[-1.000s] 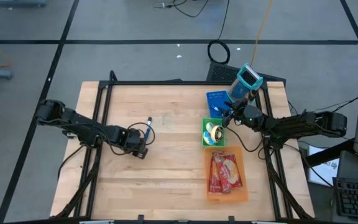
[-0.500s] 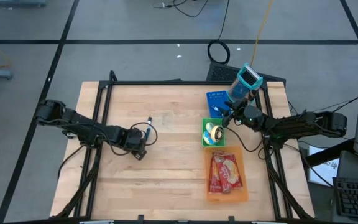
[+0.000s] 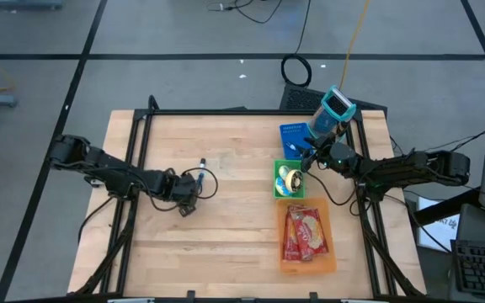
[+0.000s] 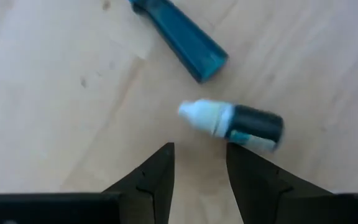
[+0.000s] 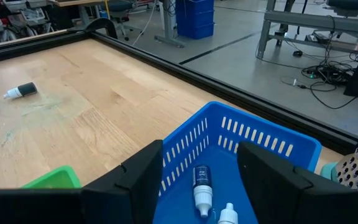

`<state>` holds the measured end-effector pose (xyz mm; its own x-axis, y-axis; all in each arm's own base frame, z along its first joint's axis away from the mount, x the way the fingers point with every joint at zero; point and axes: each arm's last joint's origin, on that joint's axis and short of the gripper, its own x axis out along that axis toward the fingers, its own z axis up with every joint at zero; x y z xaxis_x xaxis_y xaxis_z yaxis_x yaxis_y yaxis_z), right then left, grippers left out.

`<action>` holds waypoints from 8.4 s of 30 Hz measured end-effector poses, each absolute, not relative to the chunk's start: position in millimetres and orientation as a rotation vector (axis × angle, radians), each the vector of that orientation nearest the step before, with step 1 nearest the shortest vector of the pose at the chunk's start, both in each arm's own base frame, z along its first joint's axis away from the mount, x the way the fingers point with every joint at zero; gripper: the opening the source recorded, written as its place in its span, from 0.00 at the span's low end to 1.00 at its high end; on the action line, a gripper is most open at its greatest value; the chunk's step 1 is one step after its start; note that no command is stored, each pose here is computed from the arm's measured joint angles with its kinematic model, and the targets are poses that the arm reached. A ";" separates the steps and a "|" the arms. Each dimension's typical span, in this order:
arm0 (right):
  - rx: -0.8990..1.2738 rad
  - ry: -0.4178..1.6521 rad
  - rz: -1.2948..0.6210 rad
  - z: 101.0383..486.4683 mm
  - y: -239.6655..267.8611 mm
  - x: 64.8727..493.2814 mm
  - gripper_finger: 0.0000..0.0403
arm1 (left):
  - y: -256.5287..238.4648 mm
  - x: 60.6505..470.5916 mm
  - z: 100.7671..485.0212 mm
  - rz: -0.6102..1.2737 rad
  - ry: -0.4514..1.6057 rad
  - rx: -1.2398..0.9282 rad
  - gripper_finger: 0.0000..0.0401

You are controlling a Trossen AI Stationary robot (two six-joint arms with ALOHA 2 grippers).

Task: Pick & Place Food Item
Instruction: Put the brown food coloring bottle into the blue bin, then put the blue food coloring bottle into the blue bin

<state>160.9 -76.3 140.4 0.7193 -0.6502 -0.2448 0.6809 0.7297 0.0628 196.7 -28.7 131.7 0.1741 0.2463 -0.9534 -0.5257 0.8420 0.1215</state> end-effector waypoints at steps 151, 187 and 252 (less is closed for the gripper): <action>0.168 0.877 -0.252 144.7 30.0 362.4 0.48 | -22.3 262.3 189.6 0.182 0.436 -0.179 0.09; 0.050 0.826 -0.190 152.7 26.6 365.6 0.20 | -22.0 262.2 189.7 0.192 0.434 -0.178 0.09; 0.422 0.567 -0.669 194.3 -101.6 184.5 0.50 | -25.3 256.9 180.0 0.134 0.560 -0.239 0.09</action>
<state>184.5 -101.6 194.3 0.6447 -0.4579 -0.6121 0.6788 0.7111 0.1831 256.9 -25.3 180.0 0.8393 0.0606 -0.5402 -0.1904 0.9636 -0.1876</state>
